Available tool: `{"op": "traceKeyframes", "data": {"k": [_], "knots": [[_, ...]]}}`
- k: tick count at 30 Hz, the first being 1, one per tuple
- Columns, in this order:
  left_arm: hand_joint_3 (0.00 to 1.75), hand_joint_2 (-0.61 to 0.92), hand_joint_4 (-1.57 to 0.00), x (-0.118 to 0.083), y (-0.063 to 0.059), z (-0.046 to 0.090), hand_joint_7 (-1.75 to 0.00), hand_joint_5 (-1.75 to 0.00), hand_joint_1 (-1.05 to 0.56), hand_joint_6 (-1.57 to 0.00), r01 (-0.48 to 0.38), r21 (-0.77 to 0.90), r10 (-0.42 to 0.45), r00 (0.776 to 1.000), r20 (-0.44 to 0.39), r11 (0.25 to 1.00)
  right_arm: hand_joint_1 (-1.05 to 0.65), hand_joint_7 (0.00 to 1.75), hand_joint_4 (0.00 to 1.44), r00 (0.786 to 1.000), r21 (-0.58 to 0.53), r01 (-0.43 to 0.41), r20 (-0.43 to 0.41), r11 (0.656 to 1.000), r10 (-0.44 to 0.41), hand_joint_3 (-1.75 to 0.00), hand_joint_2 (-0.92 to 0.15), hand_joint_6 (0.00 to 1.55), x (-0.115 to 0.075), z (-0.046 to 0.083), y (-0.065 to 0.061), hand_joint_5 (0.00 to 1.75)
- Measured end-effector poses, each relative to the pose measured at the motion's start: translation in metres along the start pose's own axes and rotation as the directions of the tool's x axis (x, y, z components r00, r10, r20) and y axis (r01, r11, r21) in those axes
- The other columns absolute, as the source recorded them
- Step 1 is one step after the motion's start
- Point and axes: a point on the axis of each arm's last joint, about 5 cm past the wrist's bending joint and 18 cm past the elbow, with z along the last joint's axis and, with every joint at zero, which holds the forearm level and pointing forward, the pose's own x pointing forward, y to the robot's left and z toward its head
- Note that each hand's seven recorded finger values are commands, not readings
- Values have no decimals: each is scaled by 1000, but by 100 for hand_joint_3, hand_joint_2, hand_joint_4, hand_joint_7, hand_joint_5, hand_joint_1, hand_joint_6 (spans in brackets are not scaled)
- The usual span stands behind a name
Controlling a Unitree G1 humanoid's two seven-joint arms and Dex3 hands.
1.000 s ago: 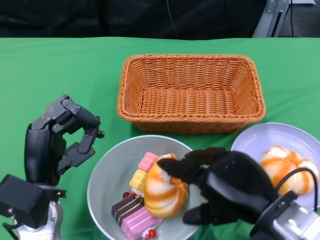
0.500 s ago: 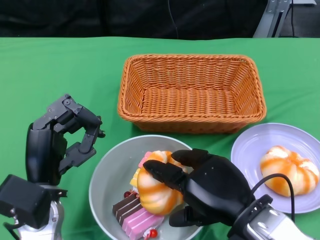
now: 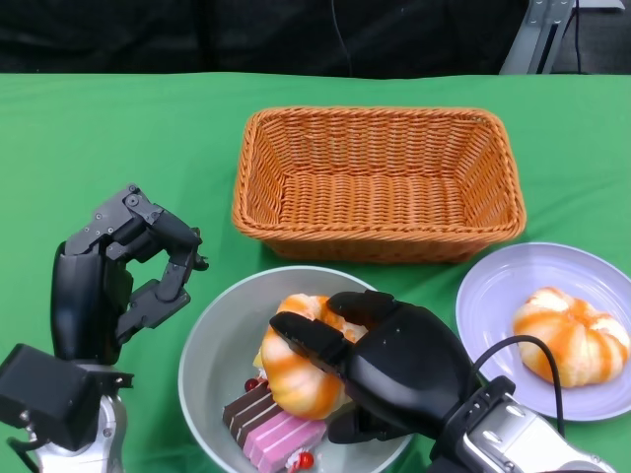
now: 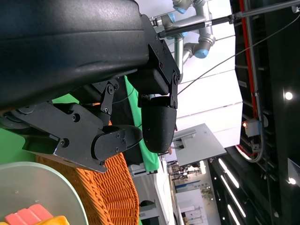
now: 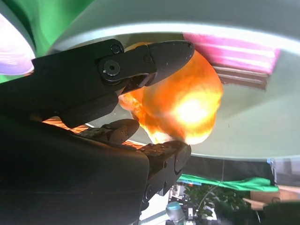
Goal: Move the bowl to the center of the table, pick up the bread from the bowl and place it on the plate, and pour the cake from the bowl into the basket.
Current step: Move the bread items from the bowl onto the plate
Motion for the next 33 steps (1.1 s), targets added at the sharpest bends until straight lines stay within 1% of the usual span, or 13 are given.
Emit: {"op": "traceKeyframes", "data": {"k": [5, 10, 13, 16, 23, 27, 29, 30, 31, 32, 33], "knots": [[72, 78, -76, 1, -2, 1, -143, -155, -8, -72, 5, -1, -5, 1000, 5, 1000, -94, 0, 35, 1000, -20, -28, 0, 999, 28, -15, -92, 26, 5, 4, 2, 1], [72, 78, -76, 2, -3, 3, -143, -155, -9, -72, 1, -1, -1, 1000, 15, 1000, -92, 1, 37, 998, -53, -56, 4, 997, 56, -16, -92, 28, 9, 5, 9, 1], [72, 78, -76, 2, -3, 3, -143, -155, -9, -71, 2, -3, -2, 1000, 15, 1000, -93, 3, 40, 999, -55, -34, 3, 998, 34, -13, -92, 32, 11, 5, 13, 3], [73, 78, -75, 2, -3, 4, -144, -156, -7, -71, 2, -4, -2, 1000, 15, 1000, -92, 2, 41, 1000, -55, -24, 8, 998, 24, -12, -92, 32, 13, 6, 18, 3], [74, 78, -75, 2, -3, 6, -143, -156, -6, -71, 2, -5, -2, 1000, 21, 1000, -87, 1, 47, 999, -80, -28, 22, 996, 30, -14, -92, 33, 20, 7, 21, 5], [75, 77, -75, 2, -3, 6, -144, -156, -7, -71, 1, -7, -1, 1000, 22, 1000, -76, 3, 62, 999, -89, 17, 38, 996, -14, -9, -92, 42, 22, 8, 28, 11], [75, 77, -75, 2, -3, 6, -144, -155, -7, -71, 2, -7, -1, 1000, 22, 1000, -70, 3, 68, 997, -91, 54, 51, 994, -49, -5, -92, 46, 23, 8, 32, 11], [75, 77, -76, 2, -3, 6, -144, -155, -8, -71, 2, -7, -2, 1000, 21, 1000, -64, 3, 71, 996, -92, 73, 57, 993, -68, -4, -92, 47, 23, 7, 34, 12], [75, 77, -76, 2, -3, 6, -144, -155, -8, -71, 2, -7, -1, 1000, 21, 1000, -54, 3, 76, 994, -93, 91, 63, 991, -85, -2, -90, 51, 24, 6, 36, 14], [74, 77, -76, 2, -3, 6, -144, -155, -8, -71, 2, -7, -1, 1000, 21, 1000, -49, 4, 78, 993, -92, 107, 68, 990, -101, -1, -89, 52, 25, 6, 37, 14], [74, 78, -76, 2, -3, 6, -144, -155, -8, -71, 2, -7, -1, 1000, 21, 1000, -40, 6, 83, 991, -87, 121, 74, 989, -115, -1, -88, 60, 26, 5, 39, 17]]}}
